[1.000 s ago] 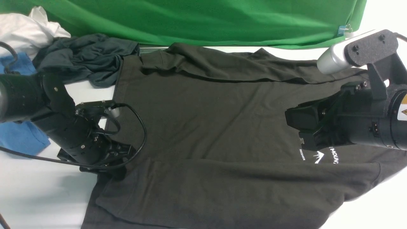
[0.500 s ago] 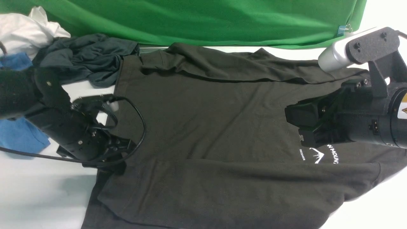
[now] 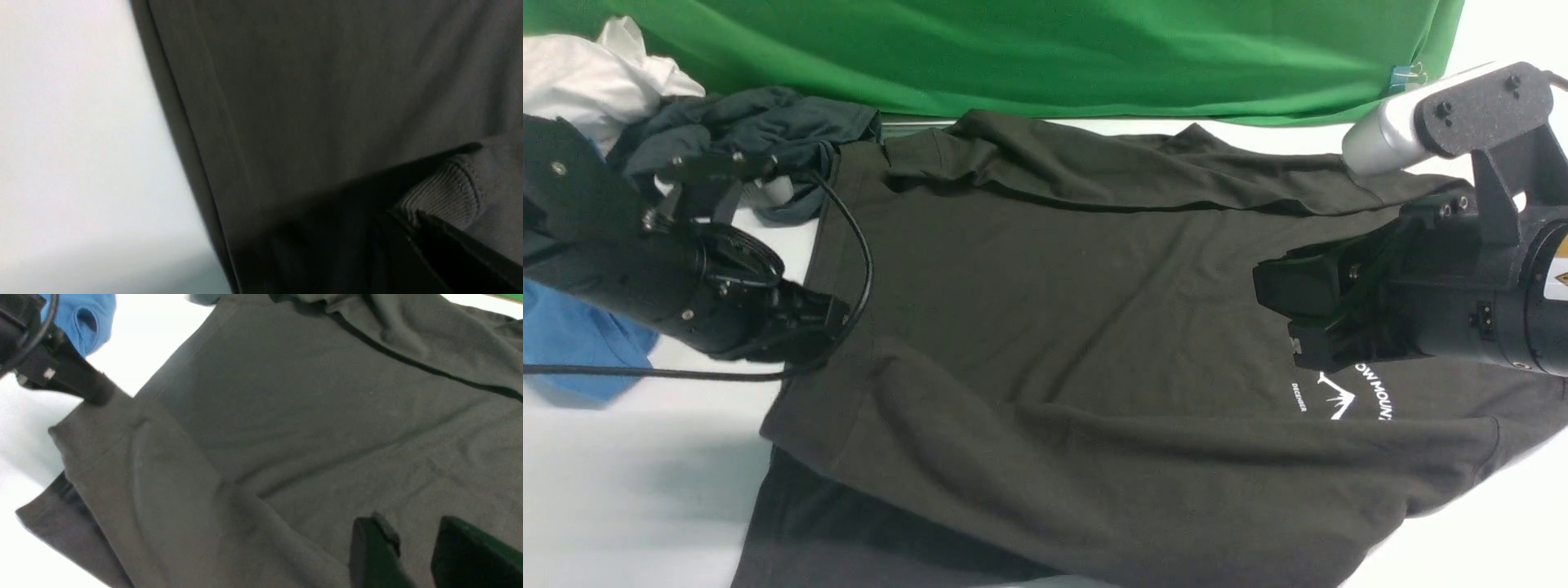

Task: Fold a long-sleeved shirt on a white desktop.
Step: 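Fold the left side of the black T-shirt inward over its body, then grab the top left corner of the dark shirt with the left gripper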

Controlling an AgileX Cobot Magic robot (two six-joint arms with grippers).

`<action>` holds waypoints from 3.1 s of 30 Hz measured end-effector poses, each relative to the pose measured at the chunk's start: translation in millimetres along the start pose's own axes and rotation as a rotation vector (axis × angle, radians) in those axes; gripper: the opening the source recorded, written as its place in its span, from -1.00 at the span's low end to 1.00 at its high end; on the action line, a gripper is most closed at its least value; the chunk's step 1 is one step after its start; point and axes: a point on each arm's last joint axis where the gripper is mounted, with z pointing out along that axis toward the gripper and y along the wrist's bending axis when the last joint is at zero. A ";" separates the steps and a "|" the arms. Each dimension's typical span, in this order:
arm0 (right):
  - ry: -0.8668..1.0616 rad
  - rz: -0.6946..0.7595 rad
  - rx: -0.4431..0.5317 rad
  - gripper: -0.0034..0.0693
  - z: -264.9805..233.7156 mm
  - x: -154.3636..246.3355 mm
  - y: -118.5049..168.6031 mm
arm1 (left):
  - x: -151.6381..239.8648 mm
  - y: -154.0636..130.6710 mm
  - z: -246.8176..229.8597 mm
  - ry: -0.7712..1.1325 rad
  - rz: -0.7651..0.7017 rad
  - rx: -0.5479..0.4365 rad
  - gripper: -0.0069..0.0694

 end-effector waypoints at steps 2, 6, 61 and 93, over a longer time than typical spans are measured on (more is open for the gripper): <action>-0.012 -0.002 0.002 -0.24 0.0 -1.1 -0.2 | -7.9 0.7 -3.4 -0.049 0.026 -0.014 -0.71; -0.024 -0.009 0.003 -0.24 0.0 -2.2 -0.3 | -22.0 0.5 -10.5 -0.133 0.075 -0.028 -0.71; 0.108 0.118 0.210 0.16 -9.9 -26.6 -61.4 | -138.7 17.3 17.4 -0.243 -0.009 -0.002 0.92; 0.083 0.148 0.194 0.18 -3.9 -29.4 -60.8 | -174.6 67.7 151.0 -0.224 -0.680 0.193 0.30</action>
